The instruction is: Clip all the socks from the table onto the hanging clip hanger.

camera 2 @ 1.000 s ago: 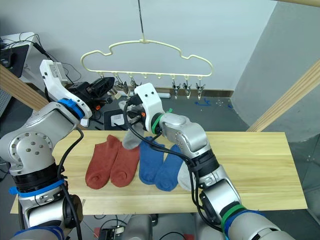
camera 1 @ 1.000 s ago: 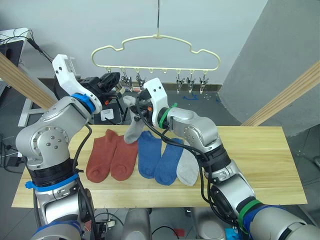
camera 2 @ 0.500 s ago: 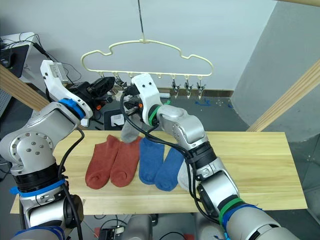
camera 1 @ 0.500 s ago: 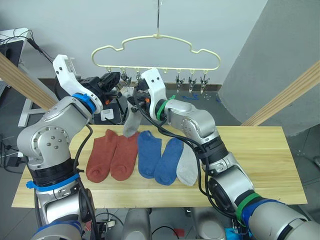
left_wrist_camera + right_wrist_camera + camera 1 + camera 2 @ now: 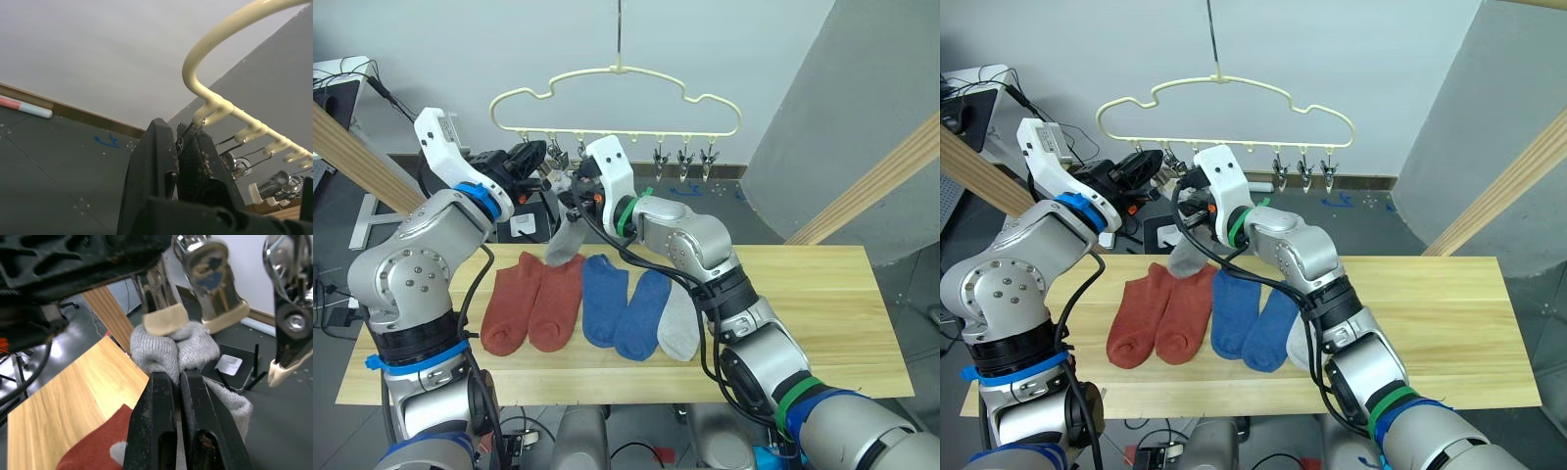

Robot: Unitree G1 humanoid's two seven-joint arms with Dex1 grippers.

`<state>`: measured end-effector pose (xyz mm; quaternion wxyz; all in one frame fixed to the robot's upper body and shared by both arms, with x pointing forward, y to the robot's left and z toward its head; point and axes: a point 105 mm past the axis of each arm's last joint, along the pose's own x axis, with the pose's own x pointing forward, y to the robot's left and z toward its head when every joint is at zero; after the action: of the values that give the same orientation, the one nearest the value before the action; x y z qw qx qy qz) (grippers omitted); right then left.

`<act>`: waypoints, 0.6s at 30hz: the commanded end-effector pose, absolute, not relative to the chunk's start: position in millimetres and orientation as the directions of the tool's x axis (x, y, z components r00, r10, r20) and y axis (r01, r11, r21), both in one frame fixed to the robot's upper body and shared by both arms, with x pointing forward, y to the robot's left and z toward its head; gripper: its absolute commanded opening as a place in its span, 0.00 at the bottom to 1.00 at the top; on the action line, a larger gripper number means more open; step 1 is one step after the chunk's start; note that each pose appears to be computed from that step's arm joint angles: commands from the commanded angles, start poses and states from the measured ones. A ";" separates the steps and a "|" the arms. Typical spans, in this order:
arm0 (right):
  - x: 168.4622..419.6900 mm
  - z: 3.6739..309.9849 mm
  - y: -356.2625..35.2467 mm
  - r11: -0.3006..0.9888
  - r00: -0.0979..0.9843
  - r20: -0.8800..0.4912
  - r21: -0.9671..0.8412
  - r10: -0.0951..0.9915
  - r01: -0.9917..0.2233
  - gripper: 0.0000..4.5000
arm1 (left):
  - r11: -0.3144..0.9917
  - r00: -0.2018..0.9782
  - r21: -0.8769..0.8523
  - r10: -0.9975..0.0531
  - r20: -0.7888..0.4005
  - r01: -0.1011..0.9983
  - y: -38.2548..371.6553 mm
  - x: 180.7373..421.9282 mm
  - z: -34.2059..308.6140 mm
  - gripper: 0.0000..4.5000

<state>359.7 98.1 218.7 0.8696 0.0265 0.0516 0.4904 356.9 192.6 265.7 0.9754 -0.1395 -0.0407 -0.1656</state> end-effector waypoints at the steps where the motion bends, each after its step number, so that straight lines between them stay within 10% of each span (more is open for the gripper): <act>1: 318.4 251.8 148.6 0.359 0.366 0.046 0.110 0.930 -0.927 0.00 | 0.912 0.941 -0.241 -0.298 0.160 0.330 194.2 353.2 271.6 0.02; 18: 316.7 269.6 158.5 0.339 0.349 0.094 0.110 0.932 -0.935 0.00 | 0.915 0.941 -0.236 -0.295 0.163 0.328 193.0 352.5 269.9 0.02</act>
<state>361.7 108.9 226.3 0.8656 0.0310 0.0491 0.4974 356.2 193.6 266.8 0.9754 -0.1411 -0.0535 -0.1609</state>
